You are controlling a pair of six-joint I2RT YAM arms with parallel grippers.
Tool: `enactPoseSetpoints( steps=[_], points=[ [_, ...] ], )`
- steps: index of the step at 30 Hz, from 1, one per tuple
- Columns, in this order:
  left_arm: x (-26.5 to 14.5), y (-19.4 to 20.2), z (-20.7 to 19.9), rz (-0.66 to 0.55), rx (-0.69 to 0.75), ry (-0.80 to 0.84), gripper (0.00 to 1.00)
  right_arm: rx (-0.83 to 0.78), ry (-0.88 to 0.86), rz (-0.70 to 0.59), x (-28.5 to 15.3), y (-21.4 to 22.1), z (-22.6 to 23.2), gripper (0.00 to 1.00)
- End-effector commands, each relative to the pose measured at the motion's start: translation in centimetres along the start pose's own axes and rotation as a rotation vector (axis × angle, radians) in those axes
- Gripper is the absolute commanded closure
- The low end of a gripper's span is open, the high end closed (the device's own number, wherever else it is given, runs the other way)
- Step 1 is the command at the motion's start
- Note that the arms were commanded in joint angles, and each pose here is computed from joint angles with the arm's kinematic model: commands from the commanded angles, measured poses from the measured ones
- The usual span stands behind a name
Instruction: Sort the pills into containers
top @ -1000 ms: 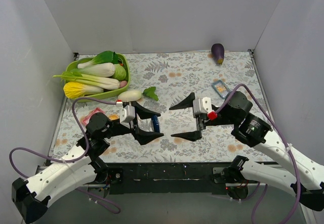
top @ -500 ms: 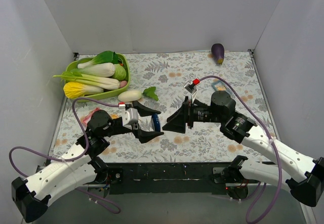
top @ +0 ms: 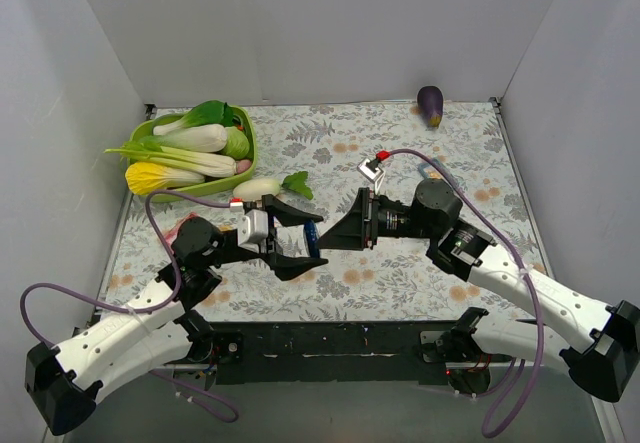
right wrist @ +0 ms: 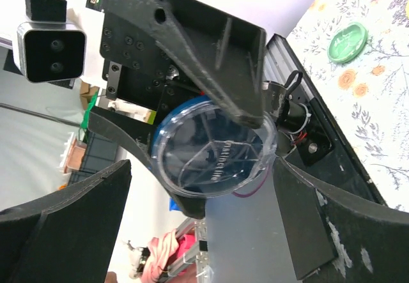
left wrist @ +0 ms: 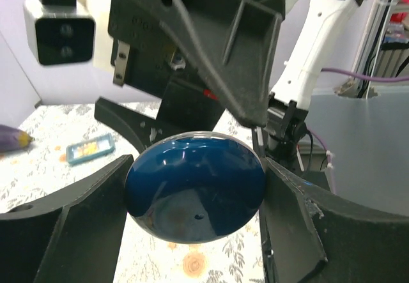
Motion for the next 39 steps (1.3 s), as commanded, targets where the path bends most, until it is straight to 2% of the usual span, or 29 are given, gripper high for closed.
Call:
enactPoseSetpoints(
  steps=[1, 8, 21, 39],
  points=[
    [0.1, -2.4, -0.1, -0.112, 0.038, -0.001, 0.71, 0.019, -0.061, 0.0, 0.1, -0.3, 1.5, 0.02],
    [0.5, -2.9, 0.1, -0.164, 0.036, -0.002, 0.72, 0.019, -0.114, -0.022, 0.5, -1.2, 3.2, 0.02],
    [1.3, -2.3, 0.3, -0.146, 0.022, 0.002, 0.72, 0.049, -0.109, -0.045, 0.9, -1.9, 3.9, 0.04],
    [-0.3, -2.6, 0.1, -0.206, 0.043, -0.094, 0.72, -0.009, -0.19, -0.029, 0.1, -1.5, 5.4, 0.39]
  ],
)
Point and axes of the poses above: each gripper's point midway between its finger pads, its own x axis out along the fingers, its own z axis along the line the jaws close on, y = z × x, the point moved 6 cm from there along -x, back along the fingers, and after that the axes turned 11 degrees about x, right-handed, at the moved point
